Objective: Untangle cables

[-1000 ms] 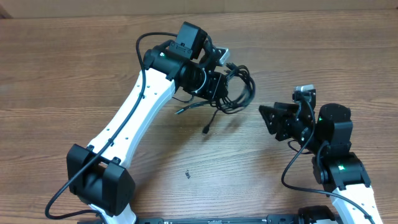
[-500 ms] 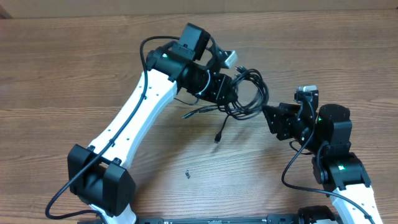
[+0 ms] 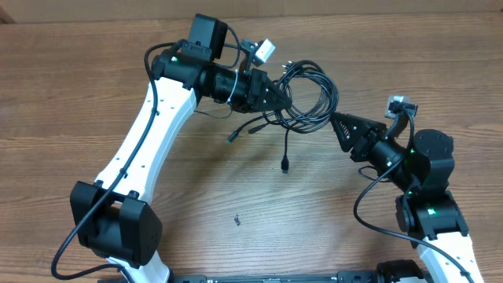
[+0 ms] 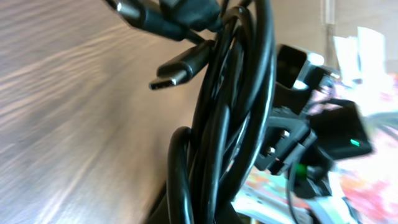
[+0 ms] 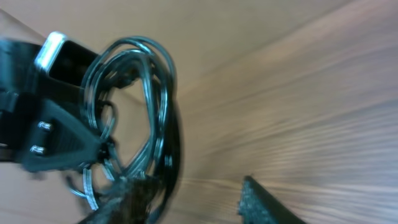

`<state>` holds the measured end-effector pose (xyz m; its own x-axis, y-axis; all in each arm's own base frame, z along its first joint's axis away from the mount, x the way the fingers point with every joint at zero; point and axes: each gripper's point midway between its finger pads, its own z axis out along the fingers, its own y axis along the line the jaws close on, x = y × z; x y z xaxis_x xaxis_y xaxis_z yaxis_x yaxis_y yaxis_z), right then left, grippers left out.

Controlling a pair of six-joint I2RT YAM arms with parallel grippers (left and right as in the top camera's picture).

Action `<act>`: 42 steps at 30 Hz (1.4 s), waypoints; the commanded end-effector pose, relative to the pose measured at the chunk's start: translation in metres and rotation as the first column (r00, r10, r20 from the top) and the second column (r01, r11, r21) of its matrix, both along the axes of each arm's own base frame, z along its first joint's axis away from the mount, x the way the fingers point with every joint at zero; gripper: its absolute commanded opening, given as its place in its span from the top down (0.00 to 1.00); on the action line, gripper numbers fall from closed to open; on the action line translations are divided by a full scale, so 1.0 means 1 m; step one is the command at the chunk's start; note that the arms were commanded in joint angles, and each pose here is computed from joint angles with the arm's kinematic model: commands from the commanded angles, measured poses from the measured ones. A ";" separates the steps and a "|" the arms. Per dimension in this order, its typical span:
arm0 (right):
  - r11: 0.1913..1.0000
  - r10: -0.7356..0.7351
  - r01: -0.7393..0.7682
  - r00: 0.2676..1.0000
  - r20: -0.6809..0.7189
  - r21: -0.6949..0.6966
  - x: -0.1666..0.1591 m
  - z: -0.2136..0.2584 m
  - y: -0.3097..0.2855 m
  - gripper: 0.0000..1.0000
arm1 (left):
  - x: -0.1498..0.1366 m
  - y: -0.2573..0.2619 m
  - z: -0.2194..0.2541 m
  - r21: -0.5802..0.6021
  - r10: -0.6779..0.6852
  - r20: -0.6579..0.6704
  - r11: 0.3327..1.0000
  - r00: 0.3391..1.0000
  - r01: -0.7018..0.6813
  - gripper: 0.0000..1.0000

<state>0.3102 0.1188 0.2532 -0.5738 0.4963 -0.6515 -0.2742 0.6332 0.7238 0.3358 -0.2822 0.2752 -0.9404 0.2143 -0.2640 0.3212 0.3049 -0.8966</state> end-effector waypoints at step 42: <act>0.940 0.312 -0.333 0.928 0.206 0.079 -0.035 0.060 0.041 0.79 | 0.027 0.063 0.058 -0.230 0.079 -0.065 0.969 0.995 -0.092 0.96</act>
<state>0.2772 0.1605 0.3011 -0.6493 0.4078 -0.6420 -0.5177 0.3813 0.7659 0.3841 -0.2115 0.2978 -0.9882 -0.0034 -0.1533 0.1479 0.2419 -0.9590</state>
